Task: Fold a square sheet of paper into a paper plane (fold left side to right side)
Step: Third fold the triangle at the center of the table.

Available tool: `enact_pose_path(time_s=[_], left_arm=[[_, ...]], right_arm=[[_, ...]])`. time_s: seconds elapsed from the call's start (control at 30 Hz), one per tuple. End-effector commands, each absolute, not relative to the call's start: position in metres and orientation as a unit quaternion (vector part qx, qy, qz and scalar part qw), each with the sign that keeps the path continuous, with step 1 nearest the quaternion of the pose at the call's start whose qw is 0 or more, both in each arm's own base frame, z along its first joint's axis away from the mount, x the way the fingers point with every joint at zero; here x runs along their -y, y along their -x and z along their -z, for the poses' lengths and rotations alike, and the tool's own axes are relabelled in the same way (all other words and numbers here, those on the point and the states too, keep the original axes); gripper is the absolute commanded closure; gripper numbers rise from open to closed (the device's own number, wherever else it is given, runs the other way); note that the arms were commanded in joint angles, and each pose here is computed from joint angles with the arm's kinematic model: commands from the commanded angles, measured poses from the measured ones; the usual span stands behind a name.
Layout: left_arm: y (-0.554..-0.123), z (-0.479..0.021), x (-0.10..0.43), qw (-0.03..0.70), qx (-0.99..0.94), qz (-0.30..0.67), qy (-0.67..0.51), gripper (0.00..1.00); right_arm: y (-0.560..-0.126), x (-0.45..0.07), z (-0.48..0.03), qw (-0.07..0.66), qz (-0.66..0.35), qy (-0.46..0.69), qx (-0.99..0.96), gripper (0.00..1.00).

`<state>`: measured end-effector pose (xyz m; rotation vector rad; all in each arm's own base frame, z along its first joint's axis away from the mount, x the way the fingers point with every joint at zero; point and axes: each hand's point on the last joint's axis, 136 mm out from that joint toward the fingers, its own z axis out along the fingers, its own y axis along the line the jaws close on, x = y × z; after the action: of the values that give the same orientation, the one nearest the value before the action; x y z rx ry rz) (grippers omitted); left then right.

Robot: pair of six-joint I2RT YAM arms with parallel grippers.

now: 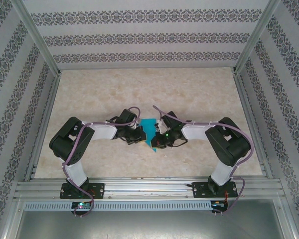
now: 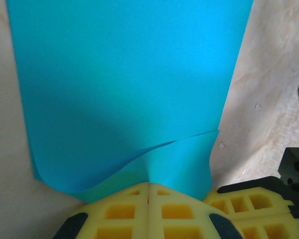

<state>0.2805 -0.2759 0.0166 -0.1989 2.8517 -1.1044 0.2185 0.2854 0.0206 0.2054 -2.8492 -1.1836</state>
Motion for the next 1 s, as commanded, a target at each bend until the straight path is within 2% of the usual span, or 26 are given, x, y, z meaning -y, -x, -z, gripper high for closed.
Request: enact_pose_path(time_s=[0.0, 0.3, 0.53, 0.97], left_arm=[[-0.269, 0.017, 0.255, 0.011, -0.949, 0.300, 0.100, 0.97], [-0.282, -0.019, 0.269, 0.056, -0.929, 0.356, 0.082, 0.93], [-0.276, -0.047, 0.288, 0.084, -0.901, 0.422, 0.058, 0.93], [-0.275, -0.035, 0.308, 0.078, -0.897, 0.431, 0.053, 0.95]], right_arm=[[-0.213, -0.277, -0.007, 0.034, 0.355, -0.062, 0.932, 1.00], [-0.203, -0.255, 0.013, 0.053, 0.294, -0.039, 0.954, 1.00], [-0.203, -0.247, 0.020, 0.056, 0.266, -0.030, 0.962, 1.00], [-0.202, -0.242, 0.025, 0.059, 0.242, -0.031, 0.968, 1.00]])
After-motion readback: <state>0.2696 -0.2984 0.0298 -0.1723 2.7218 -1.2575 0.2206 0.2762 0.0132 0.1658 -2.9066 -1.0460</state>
